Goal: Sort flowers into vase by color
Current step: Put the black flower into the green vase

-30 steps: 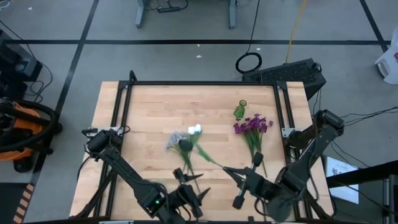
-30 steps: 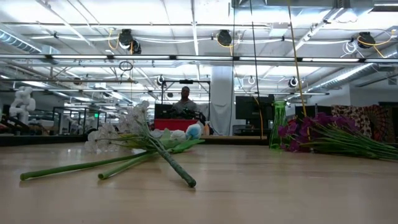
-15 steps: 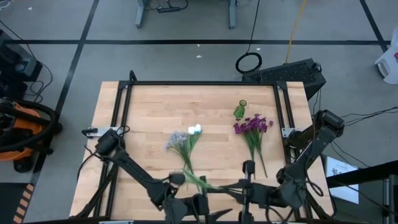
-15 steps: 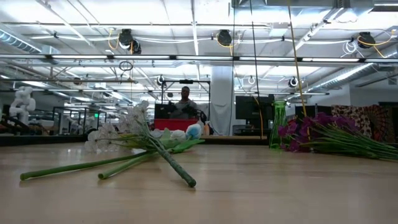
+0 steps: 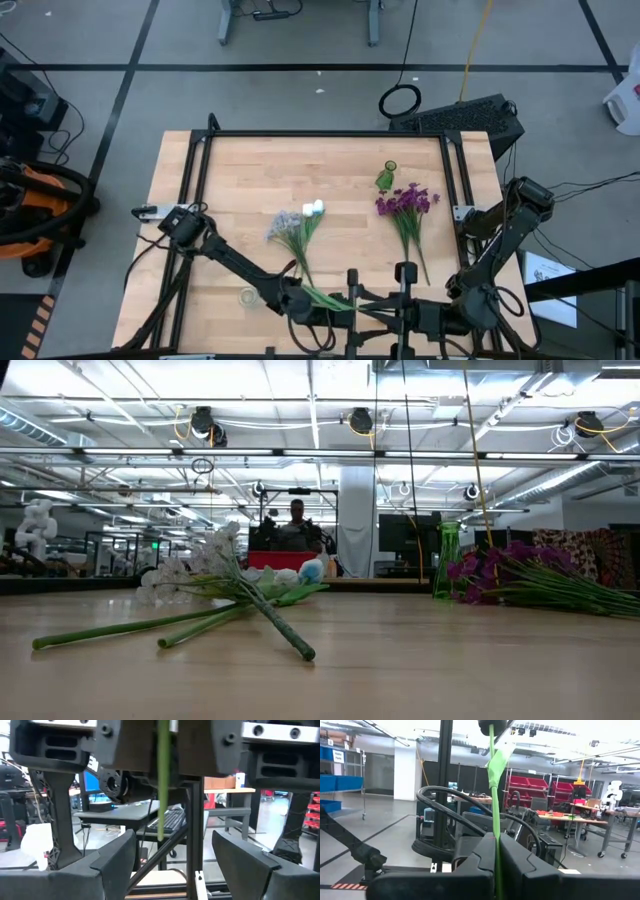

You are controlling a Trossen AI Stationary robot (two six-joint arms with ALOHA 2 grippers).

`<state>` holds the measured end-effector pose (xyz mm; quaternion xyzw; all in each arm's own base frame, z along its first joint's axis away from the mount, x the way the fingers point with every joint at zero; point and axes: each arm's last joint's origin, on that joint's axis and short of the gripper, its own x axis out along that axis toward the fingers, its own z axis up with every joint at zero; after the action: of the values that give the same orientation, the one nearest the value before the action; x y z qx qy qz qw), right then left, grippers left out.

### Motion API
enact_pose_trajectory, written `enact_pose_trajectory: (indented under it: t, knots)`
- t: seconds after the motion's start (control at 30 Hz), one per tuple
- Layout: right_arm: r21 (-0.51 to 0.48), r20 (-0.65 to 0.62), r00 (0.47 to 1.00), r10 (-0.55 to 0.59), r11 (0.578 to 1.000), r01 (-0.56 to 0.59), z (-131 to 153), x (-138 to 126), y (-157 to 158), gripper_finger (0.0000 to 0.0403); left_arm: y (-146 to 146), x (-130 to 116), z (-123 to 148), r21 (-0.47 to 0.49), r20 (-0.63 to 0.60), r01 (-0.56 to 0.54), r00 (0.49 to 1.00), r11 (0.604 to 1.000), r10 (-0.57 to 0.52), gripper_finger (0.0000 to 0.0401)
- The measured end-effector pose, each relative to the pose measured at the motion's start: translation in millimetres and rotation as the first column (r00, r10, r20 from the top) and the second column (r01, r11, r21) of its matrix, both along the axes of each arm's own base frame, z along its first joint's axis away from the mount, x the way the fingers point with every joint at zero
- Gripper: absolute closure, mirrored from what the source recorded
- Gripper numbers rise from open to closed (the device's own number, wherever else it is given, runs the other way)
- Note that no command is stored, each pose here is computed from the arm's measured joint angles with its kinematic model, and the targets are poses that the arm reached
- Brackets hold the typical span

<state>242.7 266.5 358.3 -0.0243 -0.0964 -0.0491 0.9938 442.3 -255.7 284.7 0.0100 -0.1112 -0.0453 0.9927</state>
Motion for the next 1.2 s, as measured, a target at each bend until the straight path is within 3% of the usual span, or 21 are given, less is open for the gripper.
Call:
enact_pose_trajectory:
  t: [0.2, 0.63, 0.83, 0.97, 1.2]
  knots:
    - [0.002, 0.003, 1.0, 0.004, 1.0, -0.004, 0, 0, 0, 0.0401, -1, -1, 1, 0.018, 0.018, 0.023, 1.0, 1.0, -0.023, 0.0134]
    - [-0.031, -0.006, 0.999, 0.039, 0.999, -0.039, 0, -12, 10, 0.0402, 8, 7, -2, 0.211, 0.014, 0.139, 0.989, 0.967, -0.145, 0.0134]
    - [-0.039, -0.025, 0.999, 0.047, 0.998, -0.048, -3, -17, 15, 0.0403, 17, 10, 0, 0.223, -0.036, 0.095, 0.995, 0.97, -0.089, 0.0134]
    - [-0.054, -0.05, 0.999, 0.017, 0.998, -0.02, -3, -32, 25, 0.0403, 13, -3, 15, 0.249, -0.098, 0.084, 0.993, 0.965, -0.061, 0.0134]
    - [-0.07, -0.073, 0.997, 0.017, 0.997, -0.022, -5, -52, 37, 0.0403, 4, -20, 42, 0.243, -0.007, 0.036, 0.999, 0.969, -0.035, 0.0134]
